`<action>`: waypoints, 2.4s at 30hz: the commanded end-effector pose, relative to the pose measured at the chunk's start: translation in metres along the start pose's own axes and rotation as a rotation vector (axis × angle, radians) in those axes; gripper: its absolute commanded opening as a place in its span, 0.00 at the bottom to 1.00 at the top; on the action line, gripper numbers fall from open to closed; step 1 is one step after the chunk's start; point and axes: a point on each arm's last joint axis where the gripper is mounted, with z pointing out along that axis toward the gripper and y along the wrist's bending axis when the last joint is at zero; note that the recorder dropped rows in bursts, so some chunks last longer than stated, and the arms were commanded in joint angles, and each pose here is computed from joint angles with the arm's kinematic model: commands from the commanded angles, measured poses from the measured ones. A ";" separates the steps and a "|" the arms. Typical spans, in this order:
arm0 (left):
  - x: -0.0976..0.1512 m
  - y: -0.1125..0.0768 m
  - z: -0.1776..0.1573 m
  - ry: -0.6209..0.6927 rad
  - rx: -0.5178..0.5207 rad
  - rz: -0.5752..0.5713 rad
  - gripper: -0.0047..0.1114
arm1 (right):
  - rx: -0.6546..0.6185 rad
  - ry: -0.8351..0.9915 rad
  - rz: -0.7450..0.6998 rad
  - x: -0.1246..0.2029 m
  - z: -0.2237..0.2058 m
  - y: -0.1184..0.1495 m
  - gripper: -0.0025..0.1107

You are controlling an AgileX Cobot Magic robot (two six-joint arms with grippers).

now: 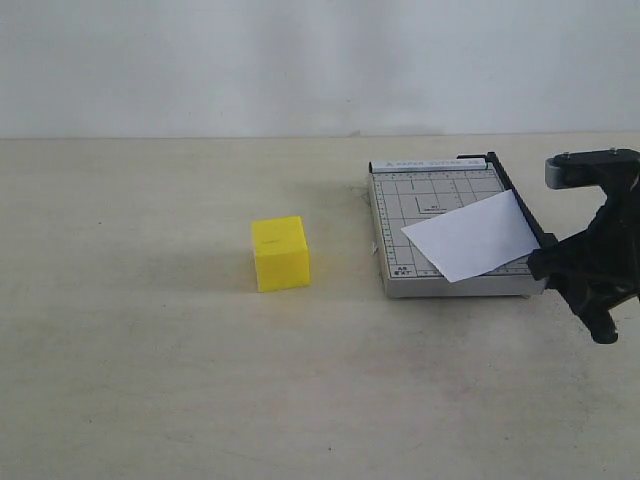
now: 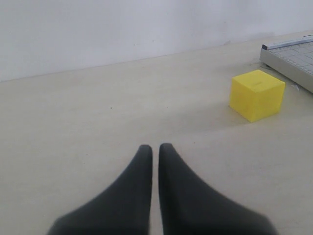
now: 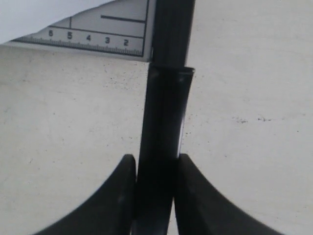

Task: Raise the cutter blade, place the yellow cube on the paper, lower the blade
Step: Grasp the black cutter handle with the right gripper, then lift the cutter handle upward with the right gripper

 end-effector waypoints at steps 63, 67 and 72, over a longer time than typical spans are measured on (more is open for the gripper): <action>-0.002 0.000 -0.001 -0.015 0.000 -0.006 0.08 | 0.069 -0.854 -0.070 0.048 -0.165 0.015 0.27; -0.002 0.000 -0.001 -0.015 0.000 -0.006 0.08 | 0.048 -0.924 -0.033 0.093 -0.159 0.019 0.07; -0.002 0.000 -0.001 -0.015 0.000 -0.006 0.08 | -0.026 -1.022 0.055 0.150 -0.145 0.025 0.02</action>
